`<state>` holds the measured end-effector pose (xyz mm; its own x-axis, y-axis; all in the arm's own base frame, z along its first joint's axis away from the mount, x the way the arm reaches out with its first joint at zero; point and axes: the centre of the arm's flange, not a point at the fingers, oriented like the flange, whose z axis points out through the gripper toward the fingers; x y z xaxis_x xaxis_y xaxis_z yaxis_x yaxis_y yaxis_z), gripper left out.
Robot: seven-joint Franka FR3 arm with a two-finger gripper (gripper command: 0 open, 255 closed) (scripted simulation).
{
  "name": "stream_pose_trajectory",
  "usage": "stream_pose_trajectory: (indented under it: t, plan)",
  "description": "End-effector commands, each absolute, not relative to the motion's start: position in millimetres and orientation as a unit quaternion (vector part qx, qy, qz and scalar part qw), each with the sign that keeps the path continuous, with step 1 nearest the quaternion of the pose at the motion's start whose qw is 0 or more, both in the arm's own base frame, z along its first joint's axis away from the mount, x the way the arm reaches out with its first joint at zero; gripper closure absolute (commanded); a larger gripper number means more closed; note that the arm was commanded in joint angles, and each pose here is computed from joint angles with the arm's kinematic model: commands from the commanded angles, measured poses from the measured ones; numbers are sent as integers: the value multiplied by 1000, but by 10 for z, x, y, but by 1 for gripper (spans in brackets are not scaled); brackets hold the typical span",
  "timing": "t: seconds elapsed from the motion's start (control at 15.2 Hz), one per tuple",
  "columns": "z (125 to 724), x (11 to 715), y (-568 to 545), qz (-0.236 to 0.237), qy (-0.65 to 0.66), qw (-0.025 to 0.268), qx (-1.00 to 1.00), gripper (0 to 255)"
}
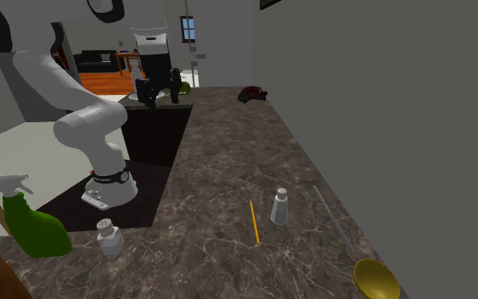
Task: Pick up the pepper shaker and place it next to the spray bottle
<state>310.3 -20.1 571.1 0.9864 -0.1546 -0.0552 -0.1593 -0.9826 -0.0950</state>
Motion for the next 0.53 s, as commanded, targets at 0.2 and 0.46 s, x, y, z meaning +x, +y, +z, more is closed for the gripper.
stream_pose_trajectory:
  t: [0.2, 0.46]
  plan:
    - [5519, 3418, -213, 14, 73, 41, -996, 0]
    - [5272, 3844, -231, 2, 66, 29, -997, 0]
